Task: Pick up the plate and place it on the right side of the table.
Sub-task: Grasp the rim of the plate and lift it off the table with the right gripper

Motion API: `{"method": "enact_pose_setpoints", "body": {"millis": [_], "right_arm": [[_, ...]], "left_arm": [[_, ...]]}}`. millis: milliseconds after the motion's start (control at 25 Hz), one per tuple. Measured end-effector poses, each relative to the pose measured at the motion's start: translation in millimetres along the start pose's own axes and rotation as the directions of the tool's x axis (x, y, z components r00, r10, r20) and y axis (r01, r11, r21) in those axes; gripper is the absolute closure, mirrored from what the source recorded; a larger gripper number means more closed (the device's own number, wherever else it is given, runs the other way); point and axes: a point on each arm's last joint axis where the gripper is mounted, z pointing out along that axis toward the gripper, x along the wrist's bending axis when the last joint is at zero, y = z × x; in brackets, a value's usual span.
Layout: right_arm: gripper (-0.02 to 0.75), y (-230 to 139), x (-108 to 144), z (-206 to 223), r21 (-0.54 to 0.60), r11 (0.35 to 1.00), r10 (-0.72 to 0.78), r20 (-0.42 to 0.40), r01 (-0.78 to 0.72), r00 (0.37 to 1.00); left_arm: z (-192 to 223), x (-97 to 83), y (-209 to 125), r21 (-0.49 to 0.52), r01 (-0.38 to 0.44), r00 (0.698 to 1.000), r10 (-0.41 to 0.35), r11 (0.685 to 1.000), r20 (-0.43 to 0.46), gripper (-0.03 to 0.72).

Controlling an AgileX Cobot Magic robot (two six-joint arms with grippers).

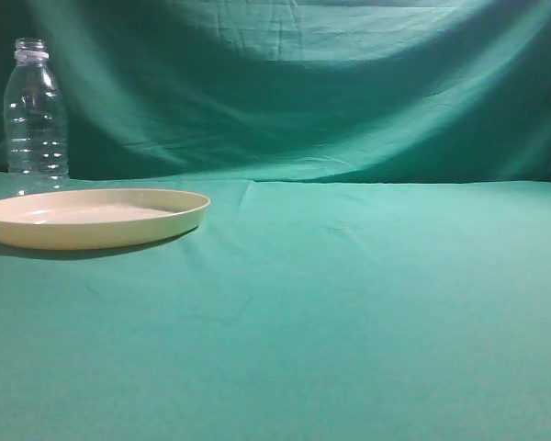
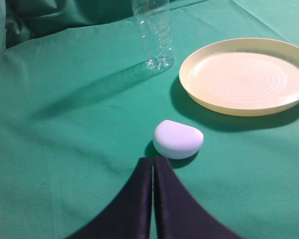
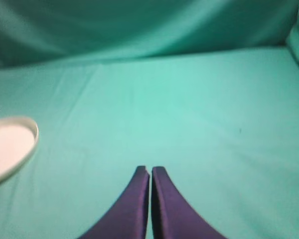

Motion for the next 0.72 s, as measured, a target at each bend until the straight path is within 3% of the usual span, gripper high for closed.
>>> {"method": "enact_pose_setpoints", "body": {"millis": [200,440,720], "right_arm": [[0.738,10.5,3.6,18.3,0.169,0.985,-0.019,-0.011,0.020,1.000],[0.738,30.6,21.9,50.5,0.360,0.929,-0.019,-0.190,0.087,0.982],[0.738,53.6,44.7,108.9,0.504,0.851,-0.008,-0.269,0.148,0.963]], "left_arm": [[0.0,0.0,0.0,0.000,0.000,1.000,0.000,1.000,0.000,0.688],[0.0,0.0,0.0,0.000,0.000,1.000,0.000,1.000,0.000,0.688],[0.0,0.0,0.0,0.000,0.000,1.000,0.000,1.000,0.000,0.688]]}}
